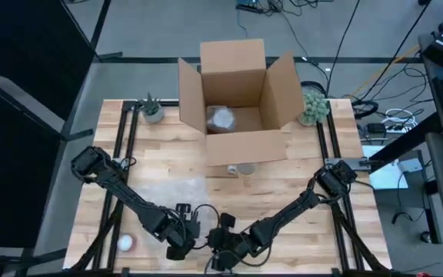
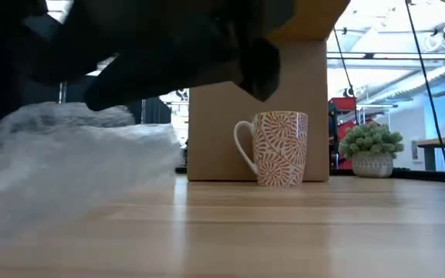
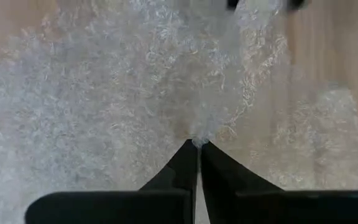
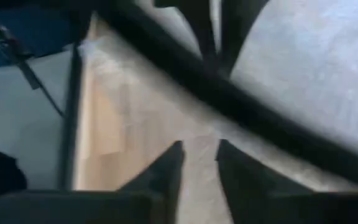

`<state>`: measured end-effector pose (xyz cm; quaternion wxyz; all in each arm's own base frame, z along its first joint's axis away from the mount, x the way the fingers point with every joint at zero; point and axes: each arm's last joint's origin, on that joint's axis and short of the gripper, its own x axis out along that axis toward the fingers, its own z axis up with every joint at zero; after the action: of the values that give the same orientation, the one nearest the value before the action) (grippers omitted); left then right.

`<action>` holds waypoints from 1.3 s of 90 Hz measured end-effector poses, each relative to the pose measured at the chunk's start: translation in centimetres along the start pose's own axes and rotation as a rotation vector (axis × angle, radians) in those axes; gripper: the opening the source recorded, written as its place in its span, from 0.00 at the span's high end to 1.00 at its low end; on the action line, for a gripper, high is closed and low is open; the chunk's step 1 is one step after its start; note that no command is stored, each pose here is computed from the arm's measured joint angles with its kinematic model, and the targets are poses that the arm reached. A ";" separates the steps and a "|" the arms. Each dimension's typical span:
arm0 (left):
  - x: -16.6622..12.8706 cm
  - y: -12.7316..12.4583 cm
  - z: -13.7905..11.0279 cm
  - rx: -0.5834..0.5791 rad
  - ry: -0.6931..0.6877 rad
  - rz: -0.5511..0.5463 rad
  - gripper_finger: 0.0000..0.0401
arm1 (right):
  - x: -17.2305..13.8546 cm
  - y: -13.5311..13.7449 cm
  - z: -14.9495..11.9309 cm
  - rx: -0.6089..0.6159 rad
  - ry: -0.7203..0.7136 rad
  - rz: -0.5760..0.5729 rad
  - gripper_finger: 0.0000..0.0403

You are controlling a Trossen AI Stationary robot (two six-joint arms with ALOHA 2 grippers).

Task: Wrap mug
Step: Wrap the orange mug with the transparent bubble wrap

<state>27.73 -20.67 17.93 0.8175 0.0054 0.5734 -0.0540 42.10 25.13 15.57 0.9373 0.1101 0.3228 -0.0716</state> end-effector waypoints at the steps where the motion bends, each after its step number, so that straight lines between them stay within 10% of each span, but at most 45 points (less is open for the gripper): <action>1: 0.0 0.0 0.1 -0.002 -0.003 -0.001 1.00 | 0.1 -0.1 0.0 0.001 0.001 -0.003 0.94; 70: -0.6 0.5 1.2 -0.029 -0.024 -0.005 1.00 | 1.0 -2.4 -4.6 0.060 0.125 -0.068 1.00; 117: -7.1 0.1 2.2 0.038 0.159 0.172 1.00 | -3.2 -0.8 -9.0 0.049 0.388 -0.170 1.00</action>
<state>27.44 -20.13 25.30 0.7706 0.0745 0.6329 0.0060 34.07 26.80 10.50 0.8453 0.1168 0.5033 -0.1358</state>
